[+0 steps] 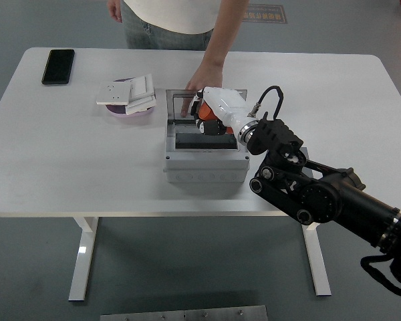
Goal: Fetch the battery,place it into the box,close the lid of the box
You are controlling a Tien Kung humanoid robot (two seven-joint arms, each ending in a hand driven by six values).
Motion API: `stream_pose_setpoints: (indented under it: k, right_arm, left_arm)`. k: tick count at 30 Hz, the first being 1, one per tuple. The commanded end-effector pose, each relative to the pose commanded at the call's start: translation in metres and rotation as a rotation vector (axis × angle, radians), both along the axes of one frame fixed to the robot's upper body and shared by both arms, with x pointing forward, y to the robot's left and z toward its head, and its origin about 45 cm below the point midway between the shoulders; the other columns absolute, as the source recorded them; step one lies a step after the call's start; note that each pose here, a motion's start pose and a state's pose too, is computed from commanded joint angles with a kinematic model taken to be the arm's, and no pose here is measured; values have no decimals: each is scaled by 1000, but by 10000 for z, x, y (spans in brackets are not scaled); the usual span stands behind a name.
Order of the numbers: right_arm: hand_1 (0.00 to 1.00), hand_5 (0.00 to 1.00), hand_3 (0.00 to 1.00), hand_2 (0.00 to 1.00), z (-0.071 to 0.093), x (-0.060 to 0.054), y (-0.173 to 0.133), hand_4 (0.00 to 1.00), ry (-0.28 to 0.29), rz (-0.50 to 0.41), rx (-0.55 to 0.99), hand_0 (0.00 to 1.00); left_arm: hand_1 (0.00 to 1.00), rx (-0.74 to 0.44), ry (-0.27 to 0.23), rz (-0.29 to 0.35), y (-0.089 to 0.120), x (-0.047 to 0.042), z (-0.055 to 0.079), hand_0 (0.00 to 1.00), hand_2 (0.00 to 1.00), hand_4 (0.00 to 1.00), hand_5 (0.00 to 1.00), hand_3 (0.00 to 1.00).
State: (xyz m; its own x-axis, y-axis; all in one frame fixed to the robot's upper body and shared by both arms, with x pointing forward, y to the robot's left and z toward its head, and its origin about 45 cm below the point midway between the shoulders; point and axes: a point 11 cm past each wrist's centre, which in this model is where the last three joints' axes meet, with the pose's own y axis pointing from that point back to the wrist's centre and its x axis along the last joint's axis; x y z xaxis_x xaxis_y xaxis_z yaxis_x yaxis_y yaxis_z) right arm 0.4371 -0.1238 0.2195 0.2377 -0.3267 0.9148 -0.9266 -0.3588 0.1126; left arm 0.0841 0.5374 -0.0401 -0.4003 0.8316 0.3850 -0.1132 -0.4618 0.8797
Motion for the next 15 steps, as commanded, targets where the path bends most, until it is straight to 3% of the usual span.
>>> stream_pose_setpoints:
  k: [15]
  right_arm:
    - [286,2,357,324,-55,-38,66,398,19,11,26,366]
  left_arm:
    - [757,0,0,0,-3,8,0,585,711,767,280,606]
